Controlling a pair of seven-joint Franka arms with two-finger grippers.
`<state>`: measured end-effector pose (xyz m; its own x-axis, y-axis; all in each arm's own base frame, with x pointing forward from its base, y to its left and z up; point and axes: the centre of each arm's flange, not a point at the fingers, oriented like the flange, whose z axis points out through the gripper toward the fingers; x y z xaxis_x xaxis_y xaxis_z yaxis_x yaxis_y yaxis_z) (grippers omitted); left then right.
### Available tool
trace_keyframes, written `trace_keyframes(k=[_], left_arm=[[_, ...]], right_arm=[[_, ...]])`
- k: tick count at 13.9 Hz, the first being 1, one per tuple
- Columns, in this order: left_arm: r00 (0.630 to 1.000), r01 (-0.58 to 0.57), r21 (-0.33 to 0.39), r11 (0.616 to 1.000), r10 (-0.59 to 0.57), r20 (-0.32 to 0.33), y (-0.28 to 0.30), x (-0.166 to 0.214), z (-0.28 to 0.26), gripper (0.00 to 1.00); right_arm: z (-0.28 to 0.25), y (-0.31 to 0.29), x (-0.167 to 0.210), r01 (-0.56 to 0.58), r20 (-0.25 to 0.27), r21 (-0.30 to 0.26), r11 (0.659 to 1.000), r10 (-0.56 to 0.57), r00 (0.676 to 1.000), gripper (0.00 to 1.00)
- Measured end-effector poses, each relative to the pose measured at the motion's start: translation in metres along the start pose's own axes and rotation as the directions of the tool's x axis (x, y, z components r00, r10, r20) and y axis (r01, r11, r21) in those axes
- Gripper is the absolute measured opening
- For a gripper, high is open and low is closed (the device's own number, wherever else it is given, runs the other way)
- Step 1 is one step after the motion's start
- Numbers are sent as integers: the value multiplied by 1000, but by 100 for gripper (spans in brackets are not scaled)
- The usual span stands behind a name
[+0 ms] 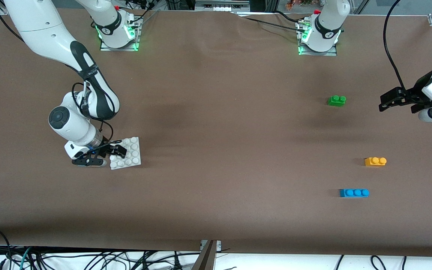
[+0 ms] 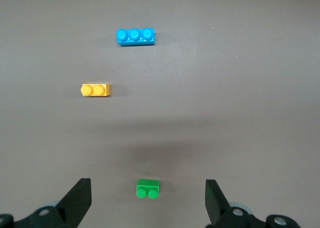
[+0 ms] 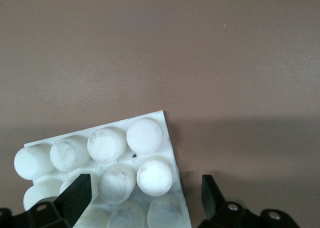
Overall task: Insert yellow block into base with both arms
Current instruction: 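Grip the edge of the white base plate with the right gripper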
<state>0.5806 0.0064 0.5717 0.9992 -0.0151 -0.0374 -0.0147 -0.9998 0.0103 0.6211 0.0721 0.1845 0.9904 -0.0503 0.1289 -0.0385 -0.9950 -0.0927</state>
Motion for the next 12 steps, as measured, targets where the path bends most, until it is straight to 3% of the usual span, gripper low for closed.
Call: trace_keyframes(k=[1,5,12], left_arm=[[1000,0,0,1000,0,0,0,0,0,100],[1000,0,0,1000,0,1,0,0,0,100],[1000,0,0,1000,0,2,0,0,0,100]], right_arm=[[1,-1,0,1,1,1,1000,-1,1000,85],[1,0,-1,6,1,1,1000,-6,1000,83],[6,-23,-7,-16,1,52,999,16,1000,81]])
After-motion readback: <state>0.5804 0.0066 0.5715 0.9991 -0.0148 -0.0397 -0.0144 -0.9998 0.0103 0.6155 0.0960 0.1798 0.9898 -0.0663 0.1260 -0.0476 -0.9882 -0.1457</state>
